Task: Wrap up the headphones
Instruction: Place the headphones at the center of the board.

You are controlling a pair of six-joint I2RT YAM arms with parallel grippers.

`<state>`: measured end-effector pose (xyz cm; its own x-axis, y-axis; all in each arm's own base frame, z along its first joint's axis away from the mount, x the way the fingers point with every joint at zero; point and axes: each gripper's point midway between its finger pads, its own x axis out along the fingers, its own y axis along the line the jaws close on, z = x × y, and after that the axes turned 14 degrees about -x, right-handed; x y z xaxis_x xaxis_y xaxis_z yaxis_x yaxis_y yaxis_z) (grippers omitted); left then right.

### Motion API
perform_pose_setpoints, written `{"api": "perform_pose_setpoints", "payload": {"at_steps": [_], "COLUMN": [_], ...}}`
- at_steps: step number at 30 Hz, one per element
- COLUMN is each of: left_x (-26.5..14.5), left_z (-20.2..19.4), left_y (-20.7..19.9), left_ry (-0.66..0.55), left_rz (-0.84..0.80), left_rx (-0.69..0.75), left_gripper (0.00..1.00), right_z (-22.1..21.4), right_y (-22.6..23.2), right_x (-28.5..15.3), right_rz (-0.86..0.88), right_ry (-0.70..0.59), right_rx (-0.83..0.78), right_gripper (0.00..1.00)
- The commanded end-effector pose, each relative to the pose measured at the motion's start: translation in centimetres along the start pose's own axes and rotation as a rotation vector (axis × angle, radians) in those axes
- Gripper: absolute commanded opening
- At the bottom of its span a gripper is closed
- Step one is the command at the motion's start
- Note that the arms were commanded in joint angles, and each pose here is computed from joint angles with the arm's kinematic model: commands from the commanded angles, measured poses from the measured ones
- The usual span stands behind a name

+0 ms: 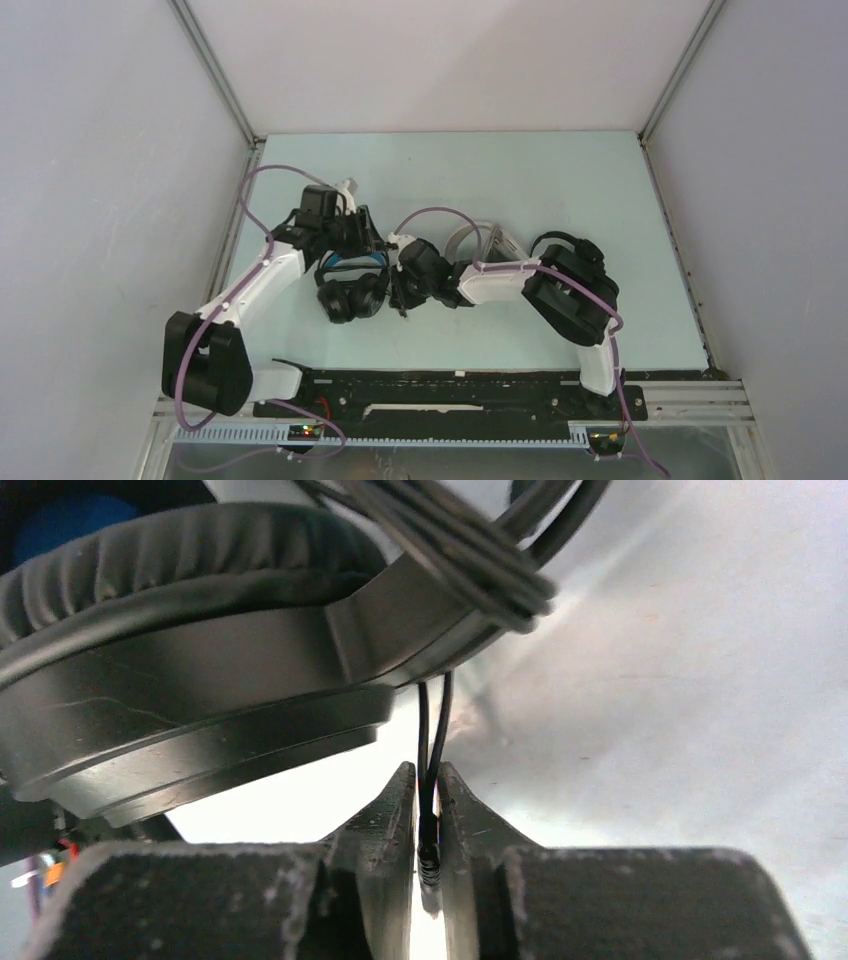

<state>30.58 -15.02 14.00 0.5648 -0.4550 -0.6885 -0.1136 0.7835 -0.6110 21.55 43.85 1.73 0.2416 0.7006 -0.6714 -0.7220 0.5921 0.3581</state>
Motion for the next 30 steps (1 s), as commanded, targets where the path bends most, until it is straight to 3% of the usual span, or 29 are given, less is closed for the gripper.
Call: {"api": "perform_pose_setpoints", "payload": {"at_steps": [1, 3, 7, 11, 19, 23, 24, 25, 30], "left_x": [1.9, 2.4, 2.7, 2.7, 2.5, 1.1, 0.5, -0.1, -4.3], "left_z": [-3.2, -3.9, -4.5, -4.8, -6.4, -4.6, -3.9, -3.0, 1.3], "left_y": [1.7, 2.6, 3.8, 4.0, 5.2, 2.7, 1.8, 0.9, -2.9], "left_ry": [0.089, 0.101, 0.096, 0.107, 0.142, 0.092, 0.072, 0.05, -0.071], "left_rz": [0.018, 0.036, 0.072, 0.082, 0.107, 0.035, 0.018, 0.005, -0.031], "left_rx": [-0.041, -0.055, -0.064, -0.056, -0.053, -0.044, -0.029, -0.012, 0.099], "left_gripper": [0.51, 0.48, 0.48, 0.47, 0.46, 0.67, 0.89, 0.99, 1.0], "right_z": [2.3, 2.0, 1.6, 1.9, 3.4, 4.4, 4.9, 5.1, 7.3], "right_y": [-3.8, -5.3, -6.9, -7.4, -8.3, -7.1, -6.8, -6.8, -5.9], "right_x": [-1.6, -1.9, -2.0, -1.6, -2.0, -3.7, -4.3, -5.1, -9.8], "right_rz": [-0.171, -0.241, -0.269, -0.256, -0.258, -0.211, -0.205, -0.206, -0.22], "right_ry": [-0.045, -0.048, -0.056, -0.067, -0.114, -0.122, -0.132, -0.129, -0.173], "right_rx": [-0.133, -0.163, -0.172, -0.177, -0.143, -0.151, -0.139, -0.124, -0.1], "right_gripper": [0.19, 0.26, 0.28, 0.22, 0.22, 0.31, 0.38, 0.45, 0.61]}}
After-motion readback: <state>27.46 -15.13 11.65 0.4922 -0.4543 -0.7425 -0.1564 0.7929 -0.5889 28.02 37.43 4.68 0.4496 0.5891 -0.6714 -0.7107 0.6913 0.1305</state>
